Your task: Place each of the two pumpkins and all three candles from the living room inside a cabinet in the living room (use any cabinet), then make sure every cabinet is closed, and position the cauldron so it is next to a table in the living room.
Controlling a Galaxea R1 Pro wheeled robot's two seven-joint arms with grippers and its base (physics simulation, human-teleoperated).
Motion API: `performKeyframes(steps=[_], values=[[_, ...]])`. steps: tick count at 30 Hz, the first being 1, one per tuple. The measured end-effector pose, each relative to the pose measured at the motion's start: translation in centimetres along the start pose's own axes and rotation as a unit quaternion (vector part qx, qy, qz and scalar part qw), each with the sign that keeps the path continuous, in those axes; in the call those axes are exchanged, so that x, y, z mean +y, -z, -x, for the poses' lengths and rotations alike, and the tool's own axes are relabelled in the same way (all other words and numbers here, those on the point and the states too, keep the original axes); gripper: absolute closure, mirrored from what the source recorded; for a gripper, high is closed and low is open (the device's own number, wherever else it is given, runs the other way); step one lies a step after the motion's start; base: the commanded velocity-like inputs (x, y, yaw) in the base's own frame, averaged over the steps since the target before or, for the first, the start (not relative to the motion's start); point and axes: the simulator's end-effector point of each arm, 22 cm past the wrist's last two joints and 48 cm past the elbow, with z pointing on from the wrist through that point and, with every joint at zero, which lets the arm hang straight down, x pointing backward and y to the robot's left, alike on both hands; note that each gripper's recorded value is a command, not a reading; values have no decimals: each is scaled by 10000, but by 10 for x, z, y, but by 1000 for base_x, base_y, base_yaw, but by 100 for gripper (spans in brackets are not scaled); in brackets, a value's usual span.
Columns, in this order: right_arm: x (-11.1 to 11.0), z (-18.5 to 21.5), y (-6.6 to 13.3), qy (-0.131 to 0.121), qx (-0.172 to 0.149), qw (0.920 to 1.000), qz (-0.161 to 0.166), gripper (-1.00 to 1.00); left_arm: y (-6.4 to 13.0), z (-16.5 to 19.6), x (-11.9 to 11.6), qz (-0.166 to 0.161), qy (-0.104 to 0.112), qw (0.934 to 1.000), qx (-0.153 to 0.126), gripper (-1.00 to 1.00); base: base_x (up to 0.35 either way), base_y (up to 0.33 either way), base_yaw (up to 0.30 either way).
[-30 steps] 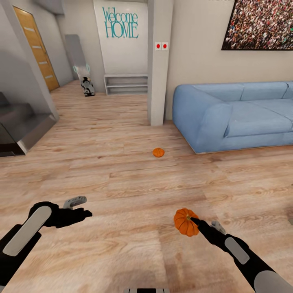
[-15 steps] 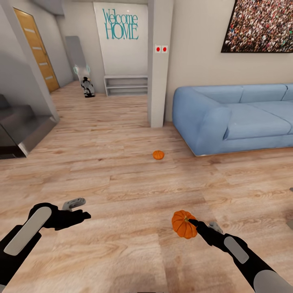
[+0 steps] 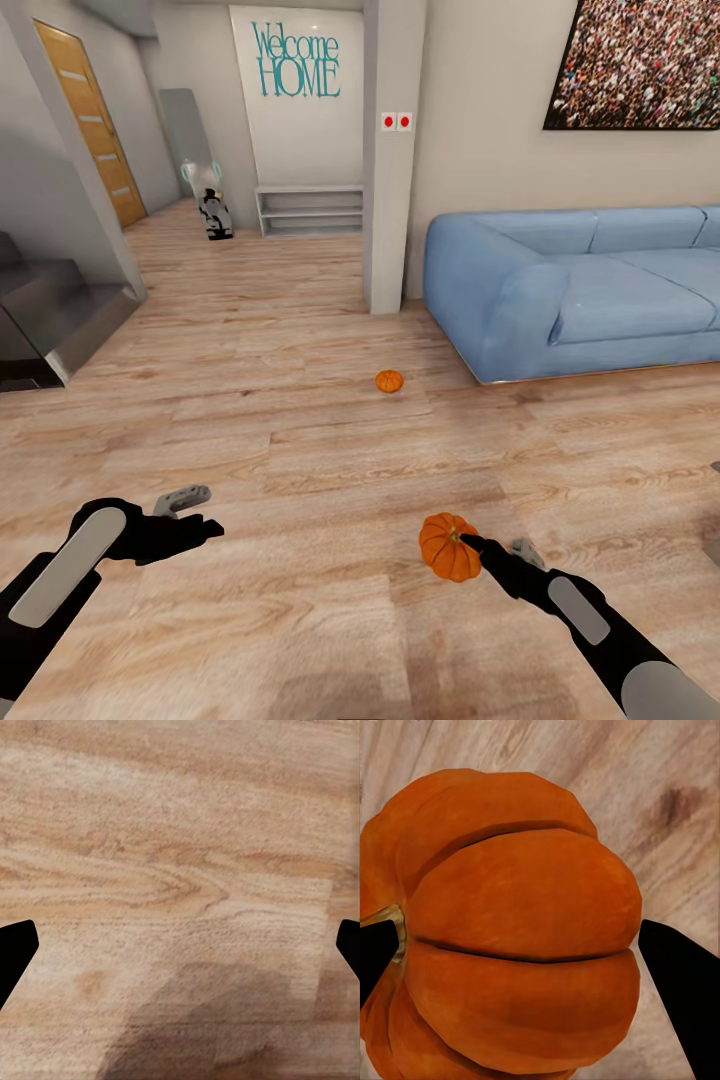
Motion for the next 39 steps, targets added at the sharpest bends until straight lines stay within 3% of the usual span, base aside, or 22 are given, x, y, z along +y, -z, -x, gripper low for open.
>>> performKeyframes(steps=[8, 24, 30, 39], values=[[11, 6, 7, 0, -2, 10000, 11, 100, 11, 7, -3, -1, 3, 10000, -2, -100, 0, 0, 0], [11, 5, 7, 29, 8, 10000, 12, 100, 11, 6, -5, -27, -4, 10000, 18, -100, 3, 6, 0], [9, 5, 7, 317, 30, 9995, -74, 100, 11, 6, -5, -48, 8, 10000, 27, -100, 76, 232, 9], [11, 5, 7, 365, 31, 9993, -69, 100, 11, 6, -6, -51, 9, 10000, 31, -100, 71, 244, 252]])
